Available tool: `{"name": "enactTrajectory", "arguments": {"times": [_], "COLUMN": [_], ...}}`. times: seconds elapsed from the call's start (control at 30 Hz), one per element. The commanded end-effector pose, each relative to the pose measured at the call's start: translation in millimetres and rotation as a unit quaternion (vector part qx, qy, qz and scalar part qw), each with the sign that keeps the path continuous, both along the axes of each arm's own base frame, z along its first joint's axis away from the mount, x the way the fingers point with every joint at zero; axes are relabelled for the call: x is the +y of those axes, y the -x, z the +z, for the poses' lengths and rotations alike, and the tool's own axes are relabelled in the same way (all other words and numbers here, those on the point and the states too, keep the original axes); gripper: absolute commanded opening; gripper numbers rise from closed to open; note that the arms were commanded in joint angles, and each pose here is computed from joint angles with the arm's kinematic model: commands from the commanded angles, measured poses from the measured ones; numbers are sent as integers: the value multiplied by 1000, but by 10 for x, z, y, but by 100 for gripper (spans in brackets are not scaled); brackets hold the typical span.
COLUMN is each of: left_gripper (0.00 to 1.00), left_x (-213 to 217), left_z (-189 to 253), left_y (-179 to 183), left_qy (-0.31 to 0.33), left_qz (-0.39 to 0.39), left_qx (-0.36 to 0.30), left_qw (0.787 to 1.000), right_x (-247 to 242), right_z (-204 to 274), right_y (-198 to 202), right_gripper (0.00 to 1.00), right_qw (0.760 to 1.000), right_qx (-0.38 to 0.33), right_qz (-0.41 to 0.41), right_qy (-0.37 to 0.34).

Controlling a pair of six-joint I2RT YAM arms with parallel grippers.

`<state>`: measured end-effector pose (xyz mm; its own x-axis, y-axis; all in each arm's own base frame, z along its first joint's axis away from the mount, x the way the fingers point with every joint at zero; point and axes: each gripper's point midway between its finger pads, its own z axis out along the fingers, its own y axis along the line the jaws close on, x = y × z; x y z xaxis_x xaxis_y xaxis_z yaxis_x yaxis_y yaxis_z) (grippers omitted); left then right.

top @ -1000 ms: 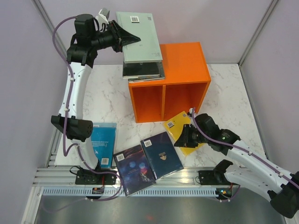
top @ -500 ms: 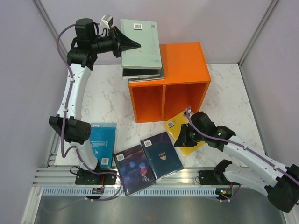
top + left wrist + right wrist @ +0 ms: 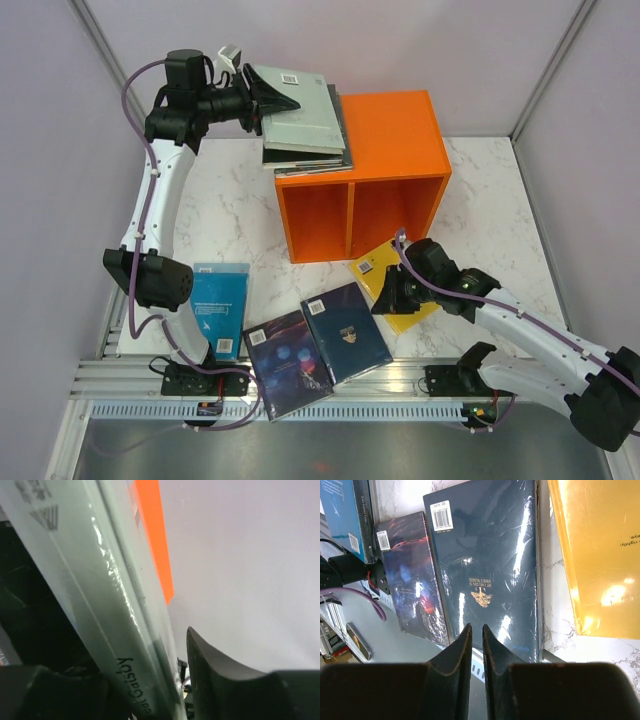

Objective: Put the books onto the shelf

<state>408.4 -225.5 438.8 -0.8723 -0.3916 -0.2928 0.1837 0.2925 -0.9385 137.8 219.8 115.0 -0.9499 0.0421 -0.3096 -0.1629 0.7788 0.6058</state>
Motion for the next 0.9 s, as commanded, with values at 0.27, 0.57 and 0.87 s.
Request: {"name": "enactTrajectory", "arguments": {"times": [0.27,0.57,0.87], "left_gripper": [99,100,100], "left_x": [115,783,1452], "left_z": [-71,-153,42], "left_y": [51,-128,-254], "left_qy": [-62,-163,-206], "left_qz": [-5,110,279], "left_qx": [-39,-54,-49], "left_qw": [997,979,937], "right_x": [55,63,88], "right_z": [13,-14,-31], "right_y": [-76,-98,-120], "right_gripper": [17,17,17], "right_qw": [1000,1000,1000], "right_qx": [-10,-5,-1], "right_qz": [-4,-6,-2], "right_qy": [-9,-6,-2]}}
